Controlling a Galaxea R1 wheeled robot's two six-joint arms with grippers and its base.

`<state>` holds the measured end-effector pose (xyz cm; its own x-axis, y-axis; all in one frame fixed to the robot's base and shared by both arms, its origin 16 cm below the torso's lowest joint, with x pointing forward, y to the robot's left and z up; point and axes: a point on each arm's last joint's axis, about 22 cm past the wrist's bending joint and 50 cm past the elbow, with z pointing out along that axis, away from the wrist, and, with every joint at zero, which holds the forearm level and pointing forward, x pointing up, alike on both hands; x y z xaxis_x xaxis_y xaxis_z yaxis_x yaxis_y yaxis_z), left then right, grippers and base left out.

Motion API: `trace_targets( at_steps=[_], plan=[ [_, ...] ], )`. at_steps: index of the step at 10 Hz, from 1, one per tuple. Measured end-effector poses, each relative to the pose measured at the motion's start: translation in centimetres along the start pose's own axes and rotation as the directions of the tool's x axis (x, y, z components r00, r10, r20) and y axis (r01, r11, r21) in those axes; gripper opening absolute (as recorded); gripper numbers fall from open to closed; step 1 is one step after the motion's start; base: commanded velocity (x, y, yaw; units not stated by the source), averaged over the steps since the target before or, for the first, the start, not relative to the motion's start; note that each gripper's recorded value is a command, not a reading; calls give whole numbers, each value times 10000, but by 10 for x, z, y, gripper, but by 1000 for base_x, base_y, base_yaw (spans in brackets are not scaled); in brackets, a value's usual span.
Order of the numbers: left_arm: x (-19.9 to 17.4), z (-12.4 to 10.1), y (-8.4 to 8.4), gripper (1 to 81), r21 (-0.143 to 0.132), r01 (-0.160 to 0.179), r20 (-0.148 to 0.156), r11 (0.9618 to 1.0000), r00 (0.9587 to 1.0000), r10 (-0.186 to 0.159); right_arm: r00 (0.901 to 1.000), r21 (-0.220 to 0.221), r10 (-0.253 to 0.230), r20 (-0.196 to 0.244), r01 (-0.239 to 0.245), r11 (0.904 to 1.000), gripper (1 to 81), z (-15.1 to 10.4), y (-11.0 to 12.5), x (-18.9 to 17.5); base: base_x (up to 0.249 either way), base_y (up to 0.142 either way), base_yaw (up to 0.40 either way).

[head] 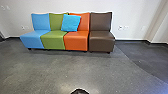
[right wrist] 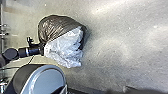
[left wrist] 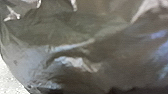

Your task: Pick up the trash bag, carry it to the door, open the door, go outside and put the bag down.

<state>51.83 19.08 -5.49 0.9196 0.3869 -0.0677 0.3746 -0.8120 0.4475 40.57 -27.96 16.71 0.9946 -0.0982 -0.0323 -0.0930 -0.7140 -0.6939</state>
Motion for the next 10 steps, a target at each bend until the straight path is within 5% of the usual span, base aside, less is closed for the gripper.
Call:
trace_targets(
  at_steps=[6,10],
  plan=[
    [-8,39,-25,811,236,482,604,9986,9969,-495,9955,20,622,714,-625,9980,811,39,25,-3,0,0,0],
    [-9,41,-26,811,229,289,603,9993,9977,-302,9946,-105,671,795,-664,9977,811,45,33,-2,0,0,0]
  ],
)
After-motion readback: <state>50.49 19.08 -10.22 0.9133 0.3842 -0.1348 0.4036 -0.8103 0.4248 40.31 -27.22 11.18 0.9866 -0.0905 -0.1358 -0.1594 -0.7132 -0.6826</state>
